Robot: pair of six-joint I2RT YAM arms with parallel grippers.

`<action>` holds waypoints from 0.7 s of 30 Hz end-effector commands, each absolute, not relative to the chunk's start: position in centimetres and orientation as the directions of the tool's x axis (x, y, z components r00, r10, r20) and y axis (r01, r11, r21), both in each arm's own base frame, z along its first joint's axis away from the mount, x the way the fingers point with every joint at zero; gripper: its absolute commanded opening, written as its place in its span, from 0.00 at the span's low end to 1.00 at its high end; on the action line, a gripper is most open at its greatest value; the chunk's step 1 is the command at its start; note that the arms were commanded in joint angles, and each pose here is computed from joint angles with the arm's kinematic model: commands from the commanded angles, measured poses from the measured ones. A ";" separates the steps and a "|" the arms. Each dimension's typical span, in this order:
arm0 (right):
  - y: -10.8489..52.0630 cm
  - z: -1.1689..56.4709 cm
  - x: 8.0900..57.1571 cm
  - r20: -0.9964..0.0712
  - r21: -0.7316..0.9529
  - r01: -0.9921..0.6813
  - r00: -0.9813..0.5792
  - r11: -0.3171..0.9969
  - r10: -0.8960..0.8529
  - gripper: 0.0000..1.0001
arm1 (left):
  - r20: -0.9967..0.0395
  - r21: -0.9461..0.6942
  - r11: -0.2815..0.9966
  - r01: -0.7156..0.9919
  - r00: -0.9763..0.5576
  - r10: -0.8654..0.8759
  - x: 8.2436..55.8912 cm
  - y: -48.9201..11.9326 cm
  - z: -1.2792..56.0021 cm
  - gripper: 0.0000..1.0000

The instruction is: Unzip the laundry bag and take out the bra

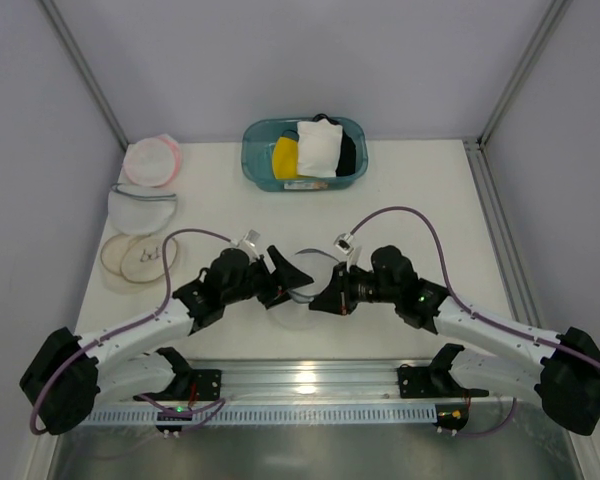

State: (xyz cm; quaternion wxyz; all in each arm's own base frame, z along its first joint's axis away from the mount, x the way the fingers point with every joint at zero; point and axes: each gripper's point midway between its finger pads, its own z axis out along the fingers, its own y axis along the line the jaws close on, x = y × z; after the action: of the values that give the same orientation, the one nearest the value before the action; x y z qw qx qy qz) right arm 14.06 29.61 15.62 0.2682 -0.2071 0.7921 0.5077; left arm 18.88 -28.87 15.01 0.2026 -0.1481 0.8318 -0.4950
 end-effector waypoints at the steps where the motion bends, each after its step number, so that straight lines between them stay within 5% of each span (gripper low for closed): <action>1: 30.2 17.3 13.9 -0.668 0.694 -0.638 -0.744 0.333 -0.033 0.04 | -0.195 -0.914 0.406 -0.003 -0.873 -0.446 19.5 -30.3 16.5 0.72; 4: 30.0 17.1 13.9 -0.668 0.689 -0.638 -0.743 0.343 -0.039 0.04 | -0.188 -0.915 0.402 -0.008 -0.875 -0.445 19.8 -30.7 16.0 0.56; 7: 29.7 16.8 13.8 -0.671 0.679 -0.638 -0.740 0.364 -0.047 0.04 | -0.188 -0.913 0.408 -0.015 -0.872 -0.452 20.1 -30.8 15.7 0.24; 10: 29.2 16.5 14.0 -0.675 0.659 -0.638 -0.735 0.398 -0.061 0.04 | -0.194 -0.907 0.421 -0.023 -0.865 -0.463 20.4 -30.7 15.5 0.05; 21: 23.7 10.7 15.1 -0.569 0.472 -0.492 -0.804 0.732 -0.173 0.04 | -0.228 -0.874 0.483 -0.041 -0.845 -0.483 21.1 -30.0 14.3 0.00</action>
State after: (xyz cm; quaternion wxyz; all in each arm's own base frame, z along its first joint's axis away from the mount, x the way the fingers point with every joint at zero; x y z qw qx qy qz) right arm 15.32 26.47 13.13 0.2750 -0.1906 0.8561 0.3938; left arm 20.01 -30.06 13.67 0.2039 -0.1596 0.8317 -0.4911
